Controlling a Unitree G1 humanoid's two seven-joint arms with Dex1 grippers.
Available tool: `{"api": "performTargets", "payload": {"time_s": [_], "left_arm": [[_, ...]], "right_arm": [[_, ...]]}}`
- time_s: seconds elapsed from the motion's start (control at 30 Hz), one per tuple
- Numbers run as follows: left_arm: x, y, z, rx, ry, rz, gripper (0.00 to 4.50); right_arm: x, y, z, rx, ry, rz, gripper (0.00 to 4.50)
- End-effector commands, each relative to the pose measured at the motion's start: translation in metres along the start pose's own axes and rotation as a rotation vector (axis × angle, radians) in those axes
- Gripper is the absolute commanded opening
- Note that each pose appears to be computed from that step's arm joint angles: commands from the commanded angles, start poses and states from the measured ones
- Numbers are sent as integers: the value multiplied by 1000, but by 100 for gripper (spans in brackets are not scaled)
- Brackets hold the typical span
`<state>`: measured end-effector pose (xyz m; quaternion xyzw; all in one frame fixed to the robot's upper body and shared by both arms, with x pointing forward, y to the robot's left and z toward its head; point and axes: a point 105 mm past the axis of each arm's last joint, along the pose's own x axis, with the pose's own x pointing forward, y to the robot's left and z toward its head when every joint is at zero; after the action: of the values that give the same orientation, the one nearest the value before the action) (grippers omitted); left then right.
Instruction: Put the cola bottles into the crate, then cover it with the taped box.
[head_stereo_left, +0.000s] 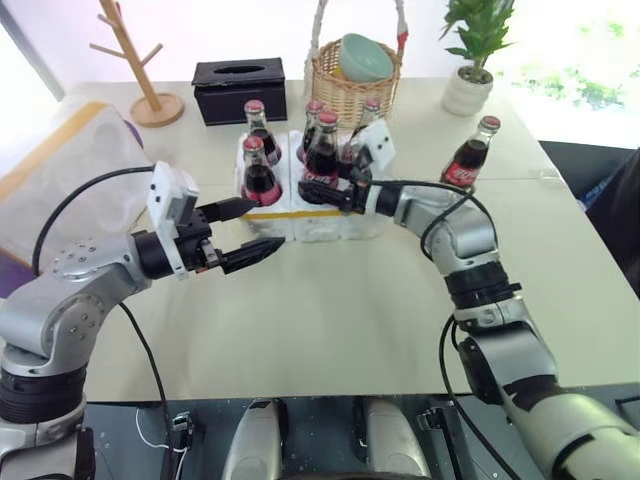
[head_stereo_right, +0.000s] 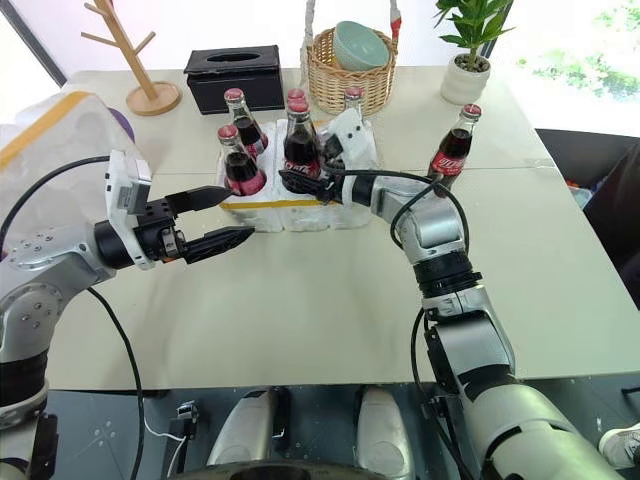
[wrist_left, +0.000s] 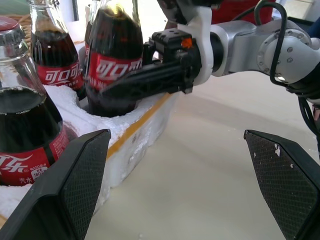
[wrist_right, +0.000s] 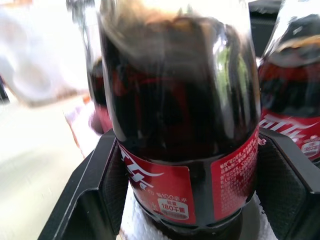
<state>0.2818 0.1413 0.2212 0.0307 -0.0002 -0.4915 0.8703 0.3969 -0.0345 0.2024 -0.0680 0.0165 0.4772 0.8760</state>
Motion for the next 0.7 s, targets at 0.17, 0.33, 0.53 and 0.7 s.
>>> {"api": "performTargets", "payload": {"time_s": [0.17, 0.33, 0.53, 0.7], "left_arm": [[1, 14, 16, 65, -60, 65, 450], [5, 13, 18, 60, -77, 59, 450], [11, 3, 13, 36, -72, 17, 450], [26, -6, 7, 26, -58, -60, 450]], "right_arm": [[-6, -6, 0, -65, 25, -25, 445], [-43, -5, 13, -30, -67, -47, 445], [-126, -16, 22, 67, -94, -198, 445], [-182, -49, -3, 116, -15, -477, 445]]}}
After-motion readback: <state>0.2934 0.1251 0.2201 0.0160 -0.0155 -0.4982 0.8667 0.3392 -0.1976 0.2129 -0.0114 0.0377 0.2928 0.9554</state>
